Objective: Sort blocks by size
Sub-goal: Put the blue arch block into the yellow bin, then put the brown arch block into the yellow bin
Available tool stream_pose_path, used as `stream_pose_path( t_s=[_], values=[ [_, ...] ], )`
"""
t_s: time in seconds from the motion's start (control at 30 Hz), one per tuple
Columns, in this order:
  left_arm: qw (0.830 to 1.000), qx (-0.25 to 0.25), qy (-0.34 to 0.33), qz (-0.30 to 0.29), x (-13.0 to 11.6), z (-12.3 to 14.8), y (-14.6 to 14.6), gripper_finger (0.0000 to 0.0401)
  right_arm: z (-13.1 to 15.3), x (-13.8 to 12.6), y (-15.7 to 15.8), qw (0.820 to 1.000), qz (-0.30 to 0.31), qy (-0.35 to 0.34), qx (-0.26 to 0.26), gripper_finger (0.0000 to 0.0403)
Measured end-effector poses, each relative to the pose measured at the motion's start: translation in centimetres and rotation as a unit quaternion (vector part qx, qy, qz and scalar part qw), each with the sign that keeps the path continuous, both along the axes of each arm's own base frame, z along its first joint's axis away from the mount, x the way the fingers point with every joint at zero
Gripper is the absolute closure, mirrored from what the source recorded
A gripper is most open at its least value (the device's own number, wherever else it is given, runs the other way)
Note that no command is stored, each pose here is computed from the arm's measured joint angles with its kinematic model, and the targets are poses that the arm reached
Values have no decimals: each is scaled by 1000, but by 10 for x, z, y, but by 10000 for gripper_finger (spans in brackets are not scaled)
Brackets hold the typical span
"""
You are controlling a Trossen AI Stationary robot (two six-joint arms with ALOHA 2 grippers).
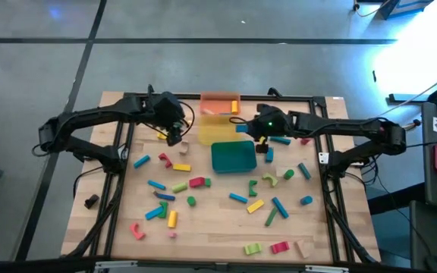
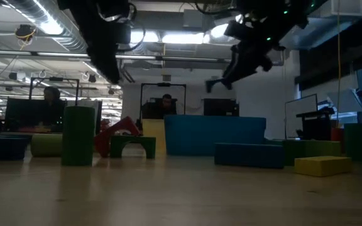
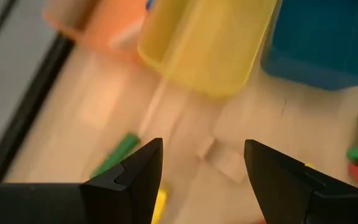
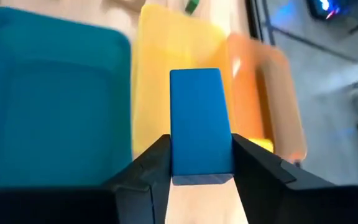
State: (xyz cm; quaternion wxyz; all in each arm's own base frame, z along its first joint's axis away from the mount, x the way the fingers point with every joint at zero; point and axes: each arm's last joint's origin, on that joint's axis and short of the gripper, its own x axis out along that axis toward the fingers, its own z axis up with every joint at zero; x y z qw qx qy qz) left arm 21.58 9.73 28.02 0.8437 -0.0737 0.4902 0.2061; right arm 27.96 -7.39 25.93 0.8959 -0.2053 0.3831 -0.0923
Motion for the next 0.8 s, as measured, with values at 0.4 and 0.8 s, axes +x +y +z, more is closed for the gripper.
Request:
stream_pose_path(
  t_s=[0.4, 0.8],
  values=[
    [987, -97, -13, 128, -4, -8, -4, 190, -43, 48, -16, 995, 23, -10, -94, 206],
    [966, -161, -46, 196, 5, -37, -29, 190, -41, 50, -20, 988, -10, 15, -154, 200]
  ],
)
